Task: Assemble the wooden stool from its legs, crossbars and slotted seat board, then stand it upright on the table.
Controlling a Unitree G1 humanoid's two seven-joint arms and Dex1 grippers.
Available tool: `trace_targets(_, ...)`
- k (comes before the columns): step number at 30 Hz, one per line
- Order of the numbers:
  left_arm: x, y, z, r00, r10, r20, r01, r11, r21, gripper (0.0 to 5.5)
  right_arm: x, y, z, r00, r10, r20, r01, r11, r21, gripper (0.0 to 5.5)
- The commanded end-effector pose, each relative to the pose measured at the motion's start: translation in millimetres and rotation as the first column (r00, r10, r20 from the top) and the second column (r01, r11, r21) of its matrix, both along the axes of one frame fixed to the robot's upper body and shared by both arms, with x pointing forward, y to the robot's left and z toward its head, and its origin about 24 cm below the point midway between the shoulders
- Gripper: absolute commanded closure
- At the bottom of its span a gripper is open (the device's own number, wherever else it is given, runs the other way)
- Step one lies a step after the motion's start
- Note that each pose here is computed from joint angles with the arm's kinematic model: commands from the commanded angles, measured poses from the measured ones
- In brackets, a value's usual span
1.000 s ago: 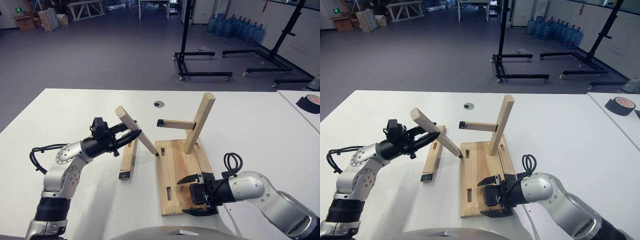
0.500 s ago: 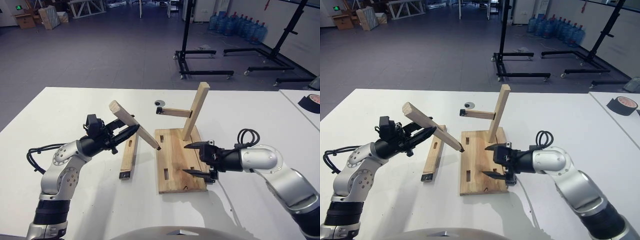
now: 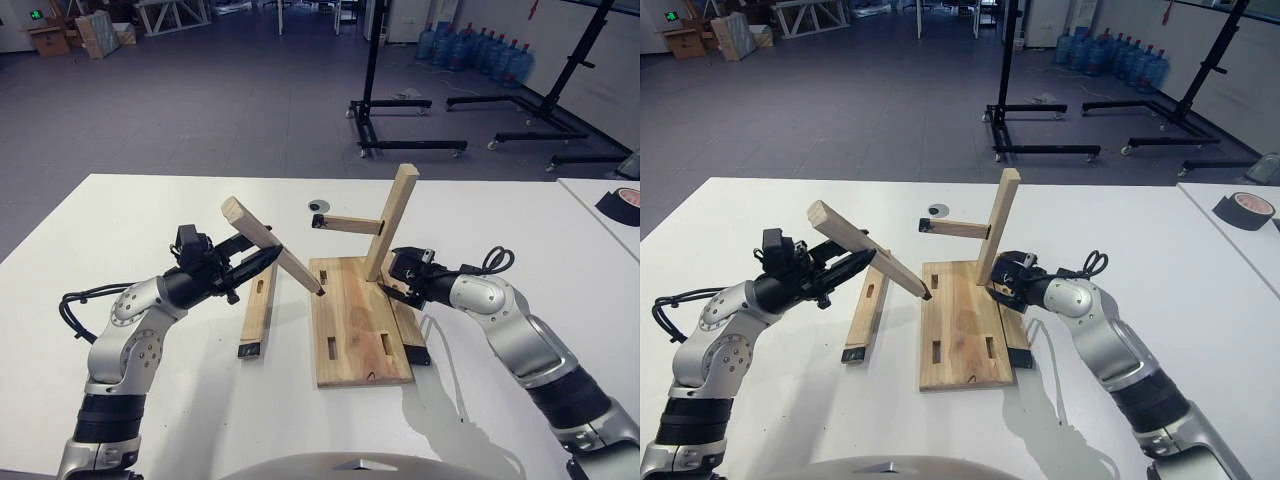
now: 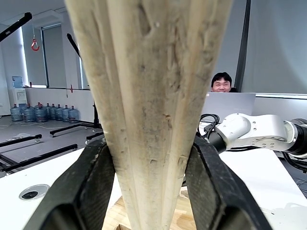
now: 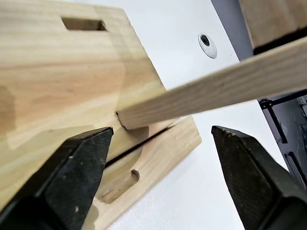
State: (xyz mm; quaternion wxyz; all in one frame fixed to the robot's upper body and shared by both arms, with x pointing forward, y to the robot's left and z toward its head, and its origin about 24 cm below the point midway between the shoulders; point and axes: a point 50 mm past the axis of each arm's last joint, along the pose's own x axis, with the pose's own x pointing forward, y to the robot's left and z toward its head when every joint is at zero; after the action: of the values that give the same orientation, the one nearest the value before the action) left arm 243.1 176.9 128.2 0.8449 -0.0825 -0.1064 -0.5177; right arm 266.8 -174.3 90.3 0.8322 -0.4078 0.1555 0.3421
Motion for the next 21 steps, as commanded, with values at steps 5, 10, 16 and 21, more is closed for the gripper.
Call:
trace_targets(5, 1.0, -0.6, -1.9, 1.0, -0.002, -0.001, 0.002, 1.0, 0.021, 3.49, 19.4, -1.8, -0.2, 0.998, -0.03, 0.048, 0.031, 0.999, -0.032, 1.72)
trace_targets(10, 2.7, -2.5, -3.0, 1.0, -0.02, -0.001, 0.02, 1.0, 0.02, 3.49, 33.9, 12.6, -26.4, 1.0, -0.003, 0.01, 0.004, 0.997, -0.071, 1.72)
trace_targets(16, 3.5, 4.3, -0.2, 1.0, -0.016, -0.015, 0.016, 1.0, -0.008, 3.49, 6.3, 22.7, -52.9, 0.979, 0.155, -0.132, -0.165, 0.984, -0.068, 1.72)
trace_targets(21, -7.6, 11.2, -4.1, 0.995, -0.073, -0.072, 0.075, 0.997, 0.022, 3.49, -16.3, 37.9, -60.7, 0.93, 0.265, -0.256, -0.247, 0.964, 0.1, 1.72)
